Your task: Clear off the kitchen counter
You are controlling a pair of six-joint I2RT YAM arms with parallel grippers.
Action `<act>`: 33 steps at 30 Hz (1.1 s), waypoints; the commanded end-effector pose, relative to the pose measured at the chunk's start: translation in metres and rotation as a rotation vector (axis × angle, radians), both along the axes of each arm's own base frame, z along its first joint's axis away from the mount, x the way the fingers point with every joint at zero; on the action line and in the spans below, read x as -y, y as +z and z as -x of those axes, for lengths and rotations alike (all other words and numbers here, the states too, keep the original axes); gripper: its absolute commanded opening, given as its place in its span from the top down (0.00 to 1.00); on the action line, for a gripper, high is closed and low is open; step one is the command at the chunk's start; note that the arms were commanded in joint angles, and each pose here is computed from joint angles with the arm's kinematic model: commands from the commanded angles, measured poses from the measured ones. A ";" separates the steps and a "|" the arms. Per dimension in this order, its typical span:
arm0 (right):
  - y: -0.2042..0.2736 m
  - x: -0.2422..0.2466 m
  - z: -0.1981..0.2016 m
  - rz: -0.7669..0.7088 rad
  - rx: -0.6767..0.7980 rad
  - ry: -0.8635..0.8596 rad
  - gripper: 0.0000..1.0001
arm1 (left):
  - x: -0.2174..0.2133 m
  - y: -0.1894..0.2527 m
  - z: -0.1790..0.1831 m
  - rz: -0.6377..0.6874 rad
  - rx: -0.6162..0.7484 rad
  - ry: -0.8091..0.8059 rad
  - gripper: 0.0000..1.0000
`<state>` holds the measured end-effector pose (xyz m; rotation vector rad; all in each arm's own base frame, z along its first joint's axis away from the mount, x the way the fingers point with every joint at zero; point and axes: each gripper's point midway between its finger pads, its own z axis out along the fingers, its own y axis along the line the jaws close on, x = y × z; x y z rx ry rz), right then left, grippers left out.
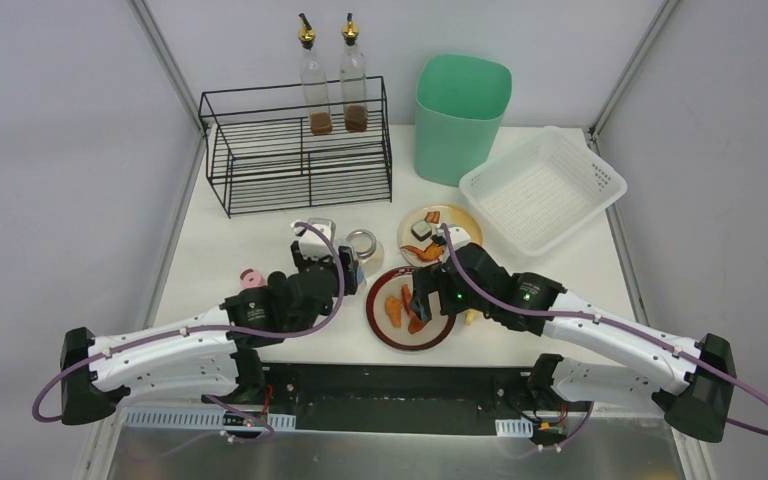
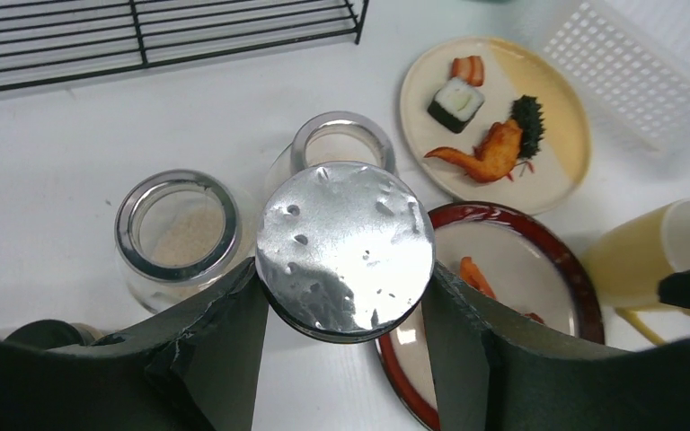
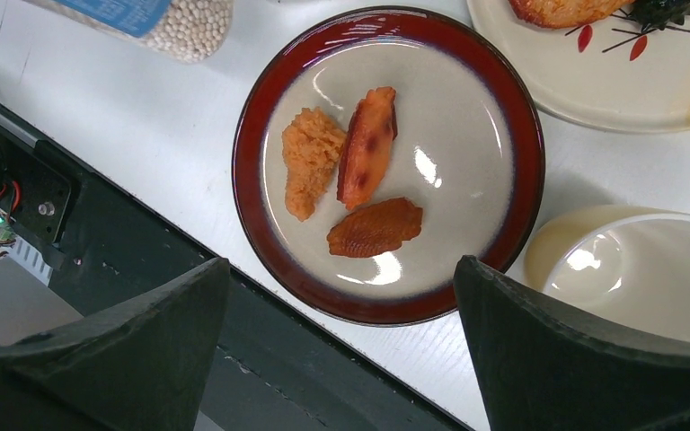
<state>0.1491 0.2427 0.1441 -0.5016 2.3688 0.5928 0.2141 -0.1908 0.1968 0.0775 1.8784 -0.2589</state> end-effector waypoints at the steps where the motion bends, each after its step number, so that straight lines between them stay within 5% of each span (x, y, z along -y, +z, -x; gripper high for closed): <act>1: 0.019 -0.009 -0.002 -0.052 0.026 0.013 0.01 | 0.014 0.056 0.002 0.091 0.031 -0.055 1.00; 16: 0.030 -0.021 -0.010 -0.071 0.047 0.020 0.01 | 0.024 0.162 -0.029 0.042 0.158 -0.110 1.00; 33: 0.022 -0.024 -0.005 -0.086 0.036 0.043 0.01 | -0.047 0.205 -0.162 0.051 0.172 0.131 1.00</act>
